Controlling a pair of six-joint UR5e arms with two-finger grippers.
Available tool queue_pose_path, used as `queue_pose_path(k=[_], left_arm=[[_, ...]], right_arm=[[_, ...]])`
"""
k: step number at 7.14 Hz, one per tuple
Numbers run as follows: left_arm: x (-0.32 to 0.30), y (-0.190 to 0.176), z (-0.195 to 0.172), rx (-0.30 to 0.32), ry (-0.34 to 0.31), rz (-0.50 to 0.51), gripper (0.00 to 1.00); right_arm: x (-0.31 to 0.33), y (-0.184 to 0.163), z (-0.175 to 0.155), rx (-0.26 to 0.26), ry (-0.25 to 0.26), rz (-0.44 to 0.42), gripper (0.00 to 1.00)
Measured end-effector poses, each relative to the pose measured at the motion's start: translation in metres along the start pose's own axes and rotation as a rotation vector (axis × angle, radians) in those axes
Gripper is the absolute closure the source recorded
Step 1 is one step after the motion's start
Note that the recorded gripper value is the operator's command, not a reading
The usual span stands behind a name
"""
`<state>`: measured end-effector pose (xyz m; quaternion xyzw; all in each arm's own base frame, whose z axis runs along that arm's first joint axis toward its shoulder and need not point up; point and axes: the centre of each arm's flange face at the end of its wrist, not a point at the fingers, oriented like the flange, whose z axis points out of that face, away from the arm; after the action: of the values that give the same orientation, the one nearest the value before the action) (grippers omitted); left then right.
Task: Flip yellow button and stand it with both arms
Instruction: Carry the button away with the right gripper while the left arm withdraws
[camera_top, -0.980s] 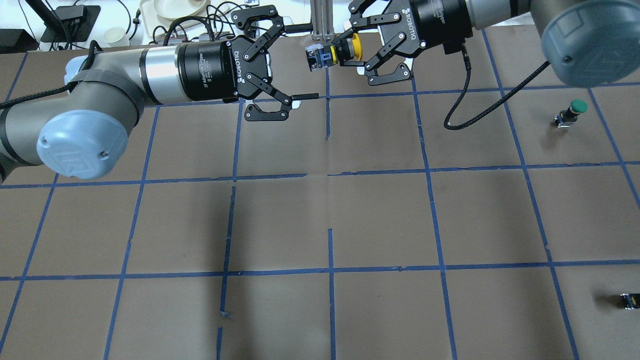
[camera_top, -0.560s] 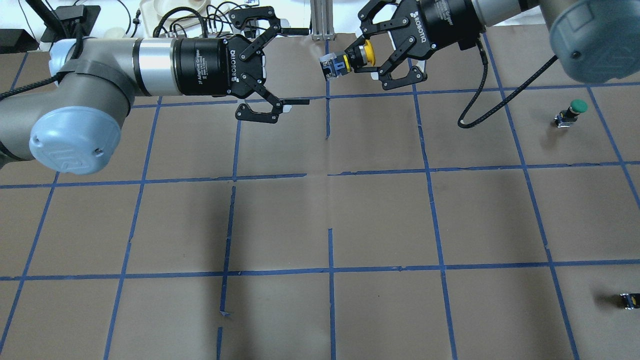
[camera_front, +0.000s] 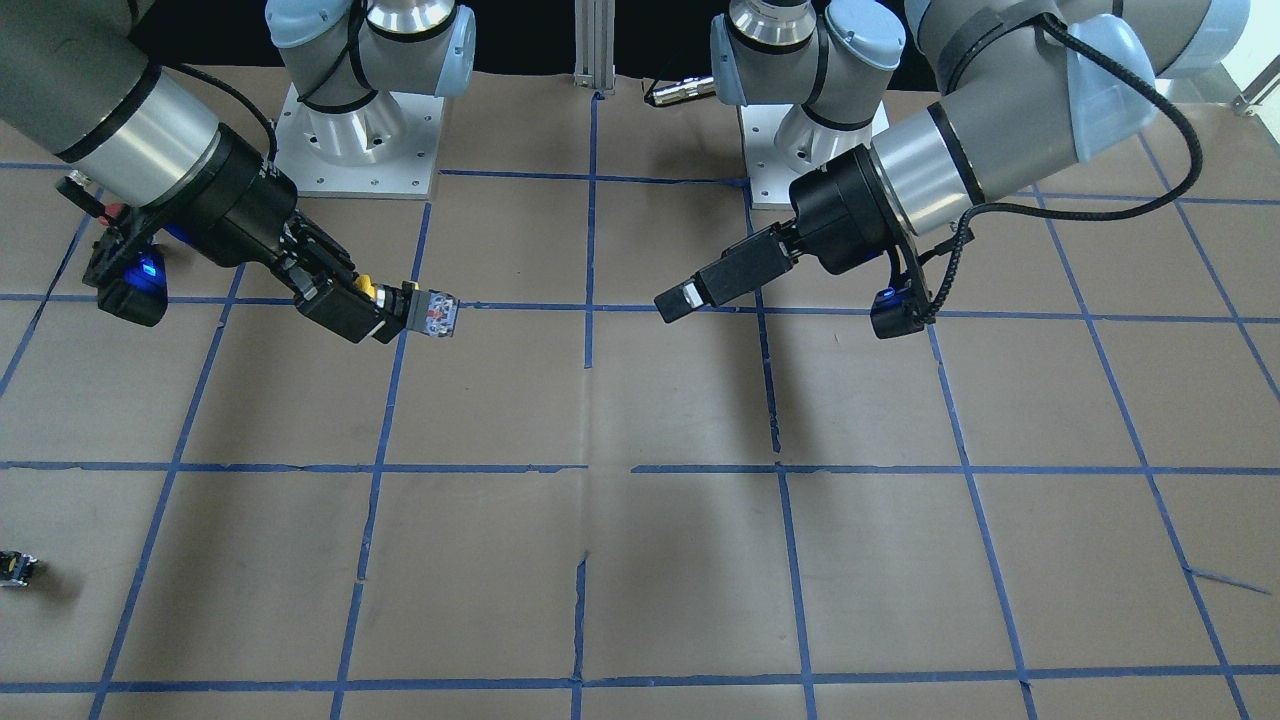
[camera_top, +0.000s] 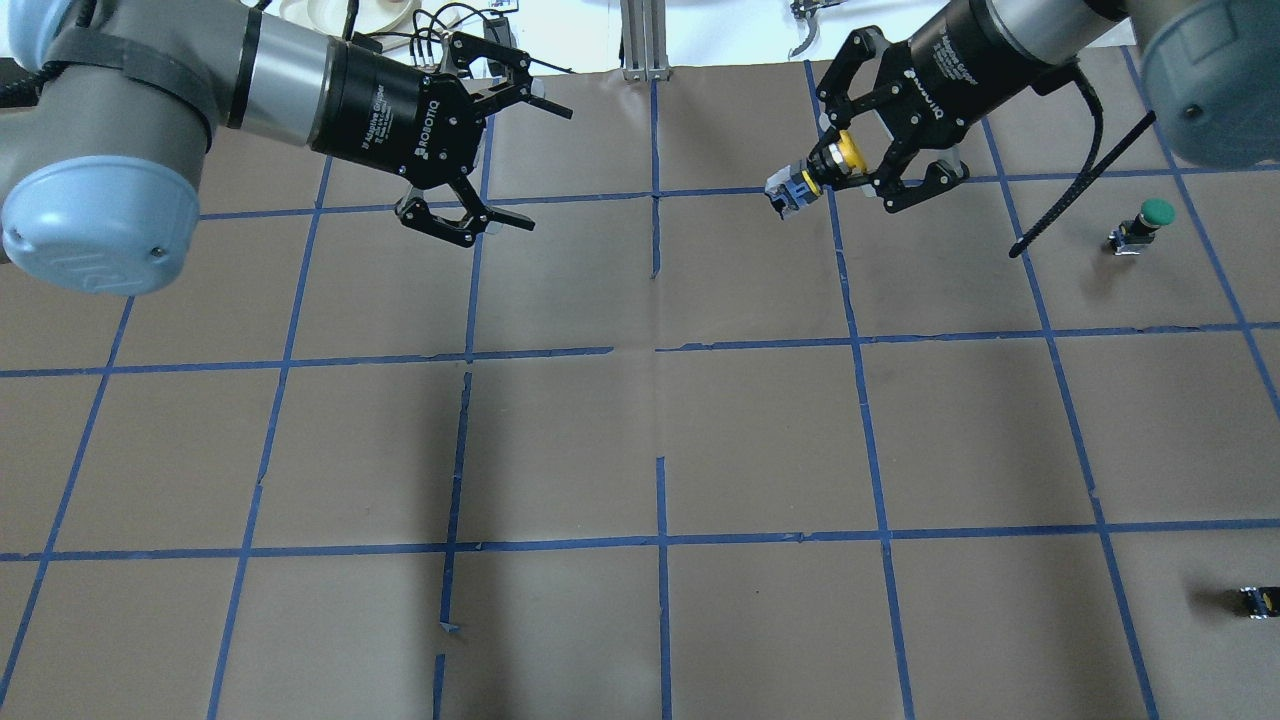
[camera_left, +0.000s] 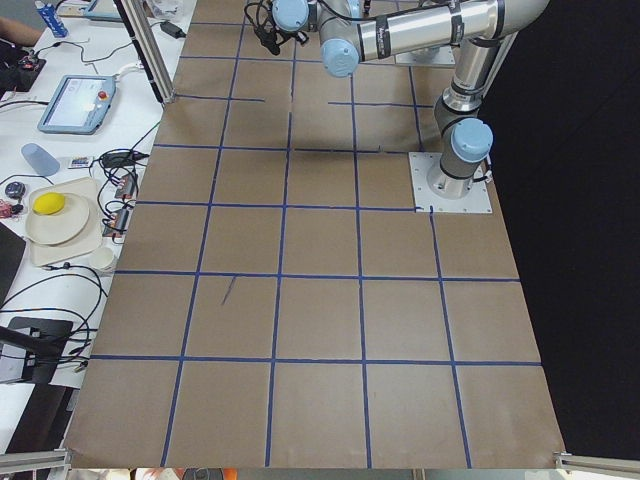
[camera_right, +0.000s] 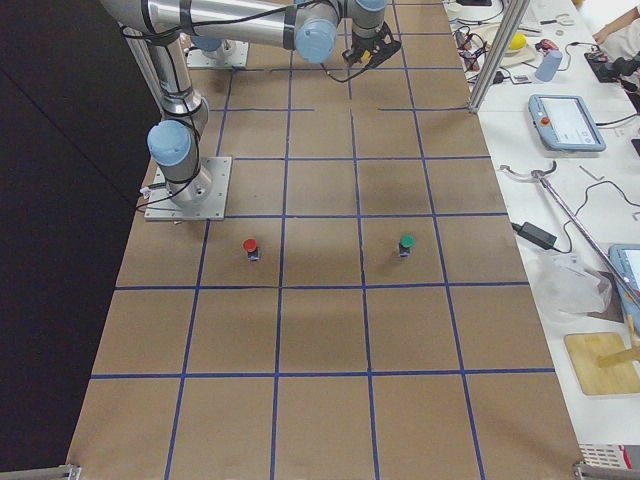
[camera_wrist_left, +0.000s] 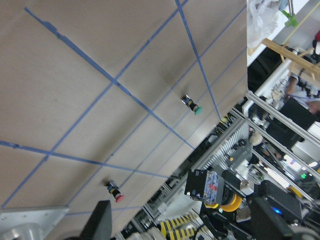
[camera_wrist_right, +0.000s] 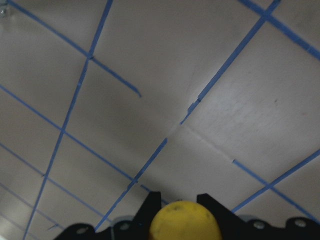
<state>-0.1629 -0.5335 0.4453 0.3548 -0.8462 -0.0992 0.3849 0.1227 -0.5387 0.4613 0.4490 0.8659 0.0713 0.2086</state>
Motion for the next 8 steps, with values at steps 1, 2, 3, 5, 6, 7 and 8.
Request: queue_pose_path(k=[1, 2, 3, 5, 6, 7, 8], left_arm=[[-0.007, -0.011, -0.004, 0.089, -0.091, 0.029, 0.03], [-0.017, -0.023, -0.008, 0.152, -0.192, 0.090, 0.03], [-0.033, -0.032, -0.012, 0.178, -0.321, 0.196, 0.01], [-0.058, -0.041, -0.018, 0.171, -0.576, 0.439, 0.00], [-0.066, -0.043, -0.021, 0.154, -0.655, 0.545, 0.00], [-0.069, -0.040, -0.028, 0.147, -0.709, 0.636, 0.00], [-0.071, -0.029, -0.040, 0.156, -0.758, 0.695, 0.00]], right_arm=[[0.016, -0.015, 0.009, 0.084, 0.109, -0.050, 0.96], [0.035, -0.034, 0.019, 0.138, 0.208, -0.104, 0.93], [0.058, -0.062, 0.021, 0.163, 0.271, -0.109, 0.91], [0.115, -0.135, 0.010, 0.171, 0.346, -0.222, 0.92], [0.146, -0.170, 0.004, 0.170, 0.362, -0.276, 0.91], [0.176, -0.202, 0.003, 0.183, 0.374, -0.322, 0.91], [0.201, -0.231, 0.006, 0.200, 0.388, -0.367, 0.91]])
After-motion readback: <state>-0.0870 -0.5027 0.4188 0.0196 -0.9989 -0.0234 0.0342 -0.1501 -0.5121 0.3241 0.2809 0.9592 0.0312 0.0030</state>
